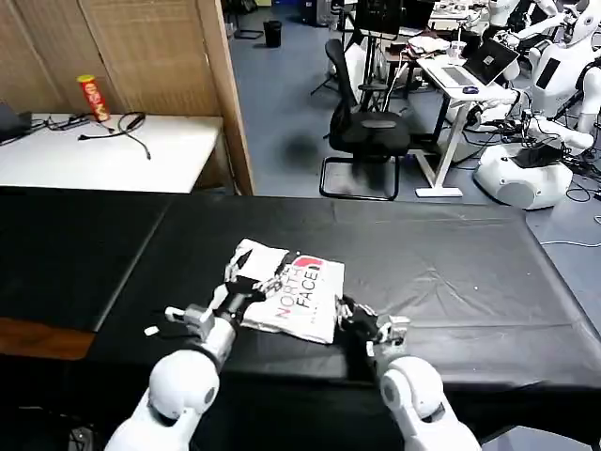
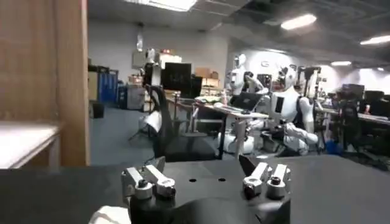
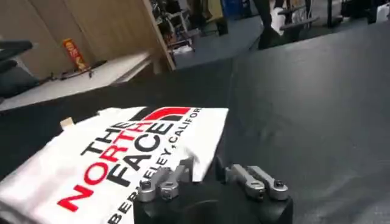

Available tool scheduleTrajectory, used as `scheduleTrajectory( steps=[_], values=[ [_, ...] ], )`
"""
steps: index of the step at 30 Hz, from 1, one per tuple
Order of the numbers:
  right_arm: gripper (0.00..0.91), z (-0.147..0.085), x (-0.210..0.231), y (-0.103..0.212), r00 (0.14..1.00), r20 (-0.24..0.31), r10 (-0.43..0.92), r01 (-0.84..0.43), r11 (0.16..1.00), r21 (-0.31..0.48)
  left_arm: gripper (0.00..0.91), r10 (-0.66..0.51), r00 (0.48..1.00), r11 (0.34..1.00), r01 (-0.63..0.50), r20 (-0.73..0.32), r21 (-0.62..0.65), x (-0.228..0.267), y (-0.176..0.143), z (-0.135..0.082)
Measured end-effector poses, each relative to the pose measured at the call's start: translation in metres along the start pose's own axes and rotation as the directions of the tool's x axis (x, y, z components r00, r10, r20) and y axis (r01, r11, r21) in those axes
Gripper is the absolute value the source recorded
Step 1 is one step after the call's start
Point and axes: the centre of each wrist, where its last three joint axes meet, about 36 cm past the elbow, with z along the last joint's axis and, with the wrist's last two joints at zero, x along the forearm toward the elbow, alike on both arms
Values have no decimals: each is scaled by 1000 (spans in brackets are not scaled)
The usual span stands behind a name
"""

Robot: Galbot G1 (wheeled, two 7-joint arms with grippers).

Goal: Fold and organize the clothes.

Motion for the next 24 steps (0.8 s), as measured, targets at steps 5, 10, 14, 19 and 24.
scheduleTrajectory(
  steps=[5,10,14,19,24],
  values=[
    [49,-11,-12,-23,999,2,34,-34,999,34,878,-10,1000,1000,10,2,1,1,3,1],
    [419,-25,-19,-47,998,8,56,-56,996,63,878,-30,1000,1000,30,-2,2,6,8,6],
    [878,-31,-8,-59,998,-1,69,-68,995,77,878,-55,998,998,55,-15,6,8,11,12],
    [878,-37,21,-60,995,35,91,-95,987,127,878,-61,998,998,61,-29,4,11,11,16],
    [878,-44,58,-58,982,158,105,-140,963,232,878,-82,996,997,82,-45,-6,13,11,24]
  ],
)
